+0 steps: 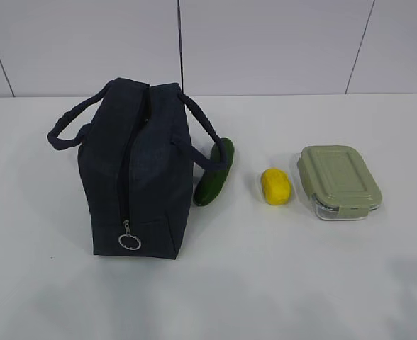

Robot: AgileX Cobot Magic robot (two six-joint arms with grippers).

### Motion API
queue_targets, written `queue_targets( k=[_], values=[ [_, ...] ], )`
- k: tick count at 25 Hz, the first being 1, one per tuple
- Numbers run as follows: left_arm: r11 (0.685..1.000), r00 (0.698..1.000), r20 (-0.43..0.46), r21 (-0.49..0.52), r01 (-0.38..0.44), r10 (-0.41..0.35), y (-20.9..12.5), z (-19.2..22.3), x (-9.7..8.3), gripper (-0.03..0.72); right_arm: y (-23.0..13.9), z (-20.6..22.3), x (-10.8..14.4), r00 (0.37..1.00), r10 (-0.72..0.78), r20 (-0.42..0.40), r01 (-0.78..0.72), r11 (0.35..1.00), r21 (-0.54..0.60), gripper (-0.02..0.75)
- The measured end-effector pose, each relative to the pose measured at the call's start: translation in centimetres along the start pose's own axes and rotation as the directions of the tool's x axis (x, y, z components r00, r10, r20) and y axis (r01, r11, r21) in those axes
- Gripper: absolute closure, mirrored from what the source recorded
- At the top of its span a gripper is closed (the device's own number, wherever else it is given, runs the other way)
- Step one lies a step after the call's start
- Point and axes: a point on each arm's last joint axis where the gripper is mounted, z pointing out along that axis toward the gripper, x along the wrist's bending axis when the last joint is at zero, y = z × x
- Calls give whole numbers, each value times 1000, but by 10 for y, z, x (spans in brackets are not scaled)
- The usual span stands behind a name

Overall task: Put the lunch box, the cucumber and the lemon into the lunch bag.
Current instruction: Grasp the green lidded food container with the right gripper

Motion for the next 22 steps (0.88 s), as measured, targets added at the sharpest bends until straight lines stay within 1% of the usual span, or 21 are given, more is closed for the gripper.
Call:
queue_targets(
  k=[5,10,13,17,22],
  values=[
    [1000,1000,-13,0,-6,6,0,0,1,461,1,-1,0,1000,0,0,0,1000,-5,225],
    [1000,1000,-14,0,-7,7,0,0,1,461,13,-9,1,1000,6,-15,-8,994,-112,225],
    [1000,1000,-16,0,-8,8,0,0,1,461,25,-7,4,999,21,-43,-27,991,-129,225],
    [1000,1000,-16,0,-8,8,0,0,1,461,56,7,8,992,71,-107,-82,992,-96,225],
    [1000,1000,-16,0,-8,8,0,0,1,461,95,37,10,980,137,-144,-141,990,-19,232]
  ],
)
